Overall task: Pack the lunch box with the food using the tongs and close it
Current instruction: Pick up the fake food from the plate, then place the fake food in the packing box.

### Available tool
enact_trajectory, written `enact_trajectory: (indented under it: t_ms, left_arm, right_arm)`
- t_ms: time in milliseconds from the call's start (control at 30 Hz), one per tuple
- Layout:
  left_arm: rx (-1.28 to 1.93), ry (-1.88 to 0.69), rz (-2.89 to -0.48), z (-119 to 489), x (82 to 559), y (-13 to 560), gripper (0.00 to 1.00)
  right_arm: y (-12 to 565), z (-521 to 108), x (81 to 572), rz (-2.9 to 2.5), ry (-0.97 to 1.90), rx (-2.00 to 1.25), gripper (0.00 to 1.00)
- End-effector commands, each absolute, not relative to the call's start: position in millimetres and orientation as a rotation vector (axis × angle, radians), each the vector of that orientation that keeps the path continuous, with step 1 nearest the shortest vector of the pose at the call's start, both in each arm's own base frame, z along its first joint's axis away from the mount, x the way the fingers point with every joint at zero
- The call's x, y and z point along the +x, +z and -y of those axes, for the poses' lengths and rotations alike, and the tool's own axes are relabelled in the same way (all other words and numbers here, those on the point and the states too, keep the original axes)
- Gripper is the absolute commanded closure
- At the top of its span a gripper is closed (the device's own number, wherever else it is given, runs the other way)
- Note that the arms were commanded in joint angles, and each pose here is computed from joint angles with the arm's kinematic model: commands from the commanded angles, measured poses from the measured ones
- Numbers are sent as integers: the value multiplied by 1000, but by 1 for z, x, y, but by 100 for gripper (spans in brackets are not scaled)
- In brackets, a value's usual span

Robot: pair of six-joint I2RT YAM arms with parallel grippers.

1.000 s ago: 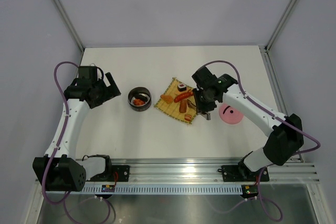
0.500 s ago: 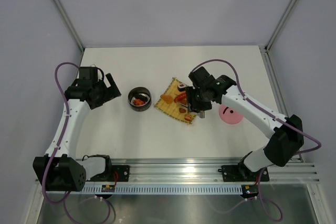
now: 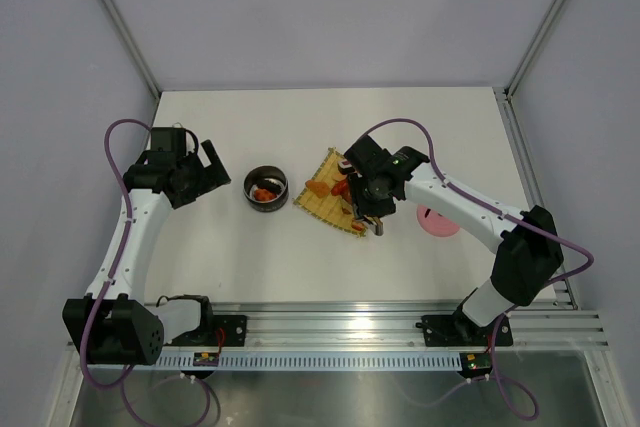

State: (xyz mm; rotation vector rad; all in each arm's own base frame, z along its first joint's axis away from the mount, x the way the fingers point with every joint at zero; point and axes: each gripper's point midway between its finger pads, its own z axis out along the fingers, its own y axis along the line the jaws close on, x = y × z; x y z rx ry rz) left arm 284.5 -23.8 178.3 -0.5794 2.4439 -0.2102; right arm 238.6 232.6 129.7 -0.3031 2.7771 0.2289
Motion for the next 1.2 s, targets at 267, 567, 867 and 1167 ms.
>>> enact_trajectory:
  t_ms: [267, 567, 867, 1167]
  left_arm:
    - [-569, -238, -2406, 25, 291, 183, 1]
    - [-570, -236, -2405, 25, 292, 182, 1]
    - [-571, -253, -2394, 27, 291, 186, 1]
    - [-568, -236, -2393, 24, 287, 188, 1]
  right_arm:
    - [156, -239, 241, -2702, 259, -288, 72]
    - [190, -237, 234, -2645, 297, -276, 77]
    - [233, -269, 248, -2542, 451, -330, 77]
    - [247, -350, 279, -2468, 594, -512, 77]
